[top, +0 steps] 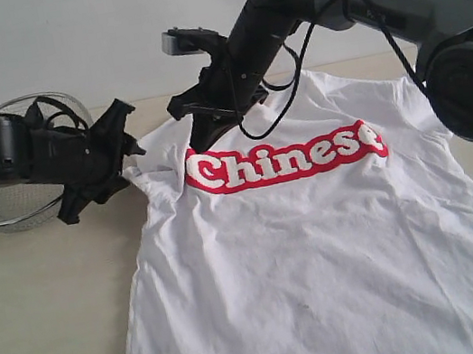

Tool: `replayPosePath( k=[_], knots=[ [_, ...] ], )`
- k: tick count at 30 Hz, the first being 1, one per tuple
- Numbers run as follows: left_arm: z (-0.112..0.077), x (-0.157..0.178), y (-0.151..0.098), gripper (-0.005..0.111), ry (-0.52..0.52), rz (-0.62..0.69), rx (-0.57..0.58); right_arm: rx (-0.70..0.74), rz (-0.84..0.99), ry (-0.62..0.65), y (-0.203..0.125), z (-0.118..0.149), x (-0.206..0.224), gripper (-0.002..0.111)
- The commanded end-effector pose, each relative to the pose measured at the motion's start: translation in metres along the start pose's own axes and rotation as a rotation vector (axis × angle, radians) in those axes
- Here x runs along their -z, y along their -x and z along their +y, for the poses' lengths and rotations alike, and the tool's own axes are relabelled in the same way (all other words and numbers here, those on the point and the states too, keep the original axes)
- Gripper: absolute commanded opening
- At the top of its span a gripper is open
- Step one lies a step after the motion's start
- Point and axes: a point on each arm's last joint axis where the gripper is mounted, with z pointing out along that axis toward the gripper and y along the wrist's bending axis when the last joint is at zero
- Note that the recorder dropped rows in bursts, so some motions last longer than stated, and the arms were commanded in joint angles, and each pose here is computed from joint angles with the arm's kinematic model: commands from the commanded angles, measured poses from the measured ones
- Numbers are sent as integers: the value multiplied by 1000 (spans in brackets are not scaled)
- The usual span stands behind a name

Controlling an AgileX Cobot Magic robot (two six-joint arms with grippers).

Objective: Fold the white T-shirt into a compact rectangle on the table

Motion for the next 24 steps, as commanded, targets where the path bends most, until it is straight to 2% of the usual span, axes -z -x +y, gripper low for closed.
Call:
replayPosePath(
  k=[1, 3, 6, 8, 10, 13, 17, 24],
  knots=[
    [-4, -12, 0, 49, -11, 7, -3, 5, -12, 9, 1, -1, 5, 0],
    [-4, -17, 0, 42, -19, 20, -3, 5, -12, 9, 1, -1, 5, 0],
    [-6, -19, -1, 25, -30, 32, -4, 5, -12, 9, 1, -1, 5, 0],
    [-9, -18, 1, 13, -39, 26, -38, 7, -12, 9, 1, -1, 5, 0],
    [-14, -16, 3, 8, -55, 16, -87, 7, -12, 9, 1, -1, 5, 0],
    [-25, -11, 8, 8, -90, 0, -180, 7, -12, 9, 1, -1, 5, 0],
    [-36, -5, 13, 8, -117, -27, -249, 7, -12, 9, 1, -1, 5, 0],
    [-46, 9, 19, 8, -130, -77, -382, 9, -12, 9, 1, -1, 5, 0]
  ],
)
